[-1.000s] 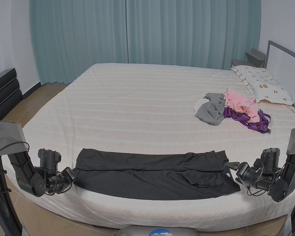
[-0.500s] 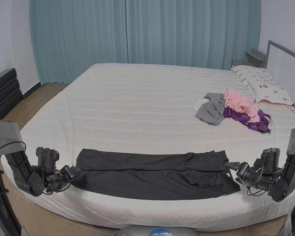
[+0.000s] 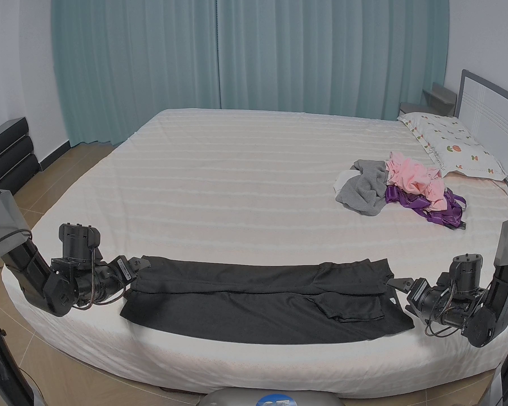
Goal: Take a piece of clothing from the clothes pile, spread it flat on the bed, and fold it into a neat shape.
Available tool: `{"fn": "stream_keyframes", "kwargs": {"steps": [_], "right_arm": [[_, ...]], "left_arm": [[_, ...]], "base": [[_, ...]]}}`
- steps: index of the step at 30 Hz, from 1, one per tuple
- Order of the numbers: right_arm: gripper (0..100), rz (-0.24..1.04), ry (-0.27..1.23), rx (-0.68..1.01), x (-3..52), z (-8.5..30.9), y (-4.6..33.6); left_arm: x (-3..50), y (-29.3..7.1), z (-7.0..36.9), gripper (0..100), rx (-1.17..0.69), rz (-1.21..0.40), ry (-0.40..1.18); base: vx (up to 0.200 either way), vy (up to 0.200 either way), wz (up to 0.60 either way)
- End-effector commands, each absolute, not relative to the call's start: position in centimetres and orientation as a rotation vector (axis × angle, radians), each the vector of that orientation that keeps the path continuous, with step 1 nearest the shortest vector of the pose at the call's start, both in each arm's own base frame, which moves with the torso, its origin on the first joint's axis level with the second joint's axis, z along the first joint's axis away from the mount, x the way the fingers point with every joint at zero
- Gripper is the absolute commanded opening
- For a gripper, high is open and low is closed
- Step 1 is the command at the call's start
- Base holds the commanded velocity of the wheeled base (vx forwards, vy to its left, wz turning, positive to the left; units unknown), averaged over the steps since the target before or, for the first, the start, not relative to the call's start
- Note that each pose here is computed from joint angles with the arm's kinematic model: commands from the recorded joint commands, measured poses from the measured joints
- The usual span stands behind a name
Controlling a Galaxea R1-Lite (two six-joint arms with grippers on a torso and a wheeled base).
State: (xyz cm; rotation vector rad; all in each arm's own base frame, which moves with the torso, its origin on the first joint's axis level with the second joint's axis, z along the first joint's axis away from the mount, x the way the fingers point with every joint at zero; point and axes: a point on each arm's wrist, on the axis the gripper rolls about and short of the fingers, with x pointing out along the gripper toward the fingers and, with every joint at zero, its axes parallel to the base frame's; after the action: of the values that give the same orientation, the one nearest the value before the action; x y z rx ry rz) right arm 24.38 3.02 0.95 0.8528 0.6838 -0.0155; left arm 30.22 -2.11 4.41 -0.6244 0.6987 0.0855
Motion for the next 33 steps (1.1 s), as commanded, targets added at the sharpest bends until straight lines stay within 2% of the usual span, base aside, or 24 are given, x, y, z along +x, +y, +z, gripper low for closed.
{"fn": "stream_keyframes", "kwargs": {"steps": [1,9,19,33], "right_arm": [[100,-0.013,0.682,0.853,24.4,1.0,3.0],[100,-0.001,0.691,0.847,24.3,1.0,3.4],[100,0.004,0.703,0.847,24.3,0.8,3.7],[100,0.002,0.713,0.846,24.1,0.6,3.7]], "left_arm": [[31.4,-2.8,3.2,100,-0.519,0.005,0.748],[32.6,-2.6,2.3,100,-0.376,-0.049,0.747],[33.7,-2.6,0.1,100,-0.369,-0.039,0.784],[33.7,-2.1,-0.5,100,-0.372,-0.078,0.772]], "base": [[0.0,0.0,0.0],[0.0,0.0,0.0],[0.0,0.0,0.0],[0.0,0.0,0.0]]}}
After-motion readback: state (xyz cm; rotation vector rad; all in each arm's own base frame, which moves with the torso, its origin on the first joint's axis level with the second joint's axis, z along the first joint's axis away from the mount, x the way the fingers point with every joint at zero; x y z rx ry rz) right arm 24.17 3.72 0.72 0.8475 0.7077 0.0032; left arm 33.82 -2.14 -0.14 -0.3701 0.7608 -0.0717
